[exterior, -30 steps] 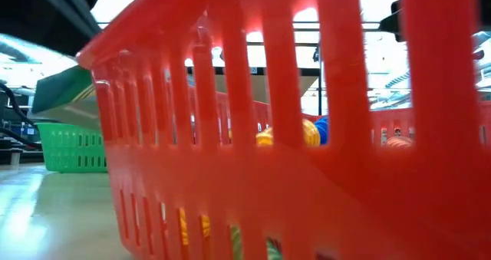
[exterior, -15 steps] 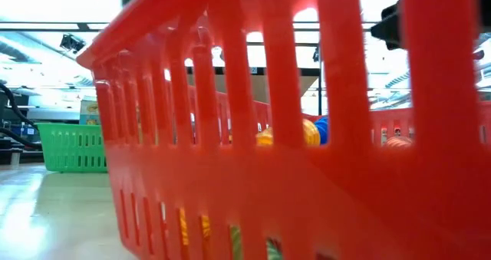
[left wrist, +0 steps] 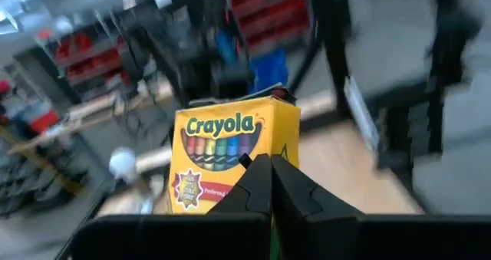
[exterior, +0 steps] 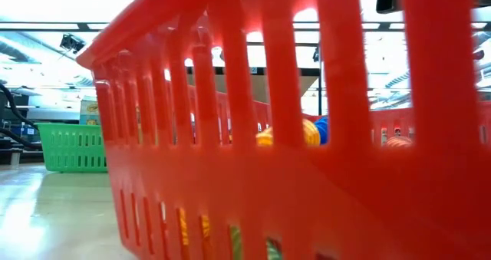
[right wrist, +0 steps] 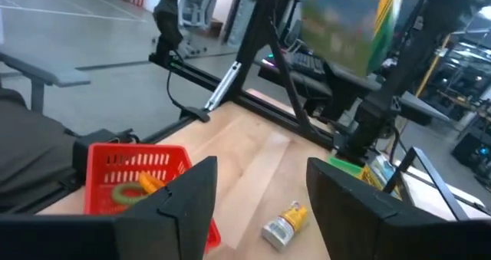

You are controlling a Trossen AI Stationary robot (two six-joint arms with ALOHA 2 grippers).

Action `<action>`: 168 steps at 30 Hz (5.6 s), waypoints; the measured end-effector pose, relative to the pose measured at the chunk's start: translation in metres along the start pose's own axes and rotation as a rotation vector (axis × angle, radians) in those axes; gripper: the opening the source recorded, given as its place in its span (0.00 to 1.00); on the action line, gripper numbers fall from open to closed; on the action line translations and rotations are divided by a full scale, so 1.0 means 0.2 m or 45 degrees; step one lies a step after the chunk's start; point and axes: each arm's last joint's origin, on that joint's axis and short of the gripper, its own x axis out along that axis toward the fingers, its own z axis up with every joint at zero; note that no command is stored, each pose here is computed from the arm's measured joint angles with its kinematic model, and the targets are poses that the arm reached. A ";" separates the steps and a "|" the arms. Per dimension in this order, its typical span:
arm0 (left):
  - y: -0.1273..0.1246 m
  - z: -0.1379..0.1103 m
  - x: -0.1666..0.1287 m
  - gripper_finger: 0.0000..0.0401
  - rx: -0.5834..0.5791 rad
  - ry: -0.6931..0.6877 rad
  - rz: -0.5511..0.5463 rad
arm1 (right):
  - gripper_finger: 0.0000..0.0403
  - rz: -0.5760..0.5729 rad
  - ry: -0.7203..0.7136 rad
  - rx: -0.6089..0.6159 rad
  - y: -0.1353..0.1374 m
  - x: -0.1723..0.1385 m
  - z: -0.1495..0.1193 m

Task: Pick & Place Office Desk Supplies
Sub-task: Put the large yellow crayon box into the green basket

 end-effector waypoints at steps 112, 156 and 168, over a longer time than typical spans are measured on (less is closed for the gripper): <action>0.48 -0.59 -0.07 0.00 -0.297 -0.784 -0.304 | 0.52 0.193 -0.178 0.102 -0.80 0.62 0.12; 0.08 -0.88 -0.23 0.50 -0.358 0.060 -0.425 | 0.60 0.292 0.889 0.260 -0.34 0.80 0.25; -0.02 -0.86 -0.22 0.54 -0.103 0.437 -0.265 | 0.60 0.255 1.067 0.381 -0.36 1.07 0.13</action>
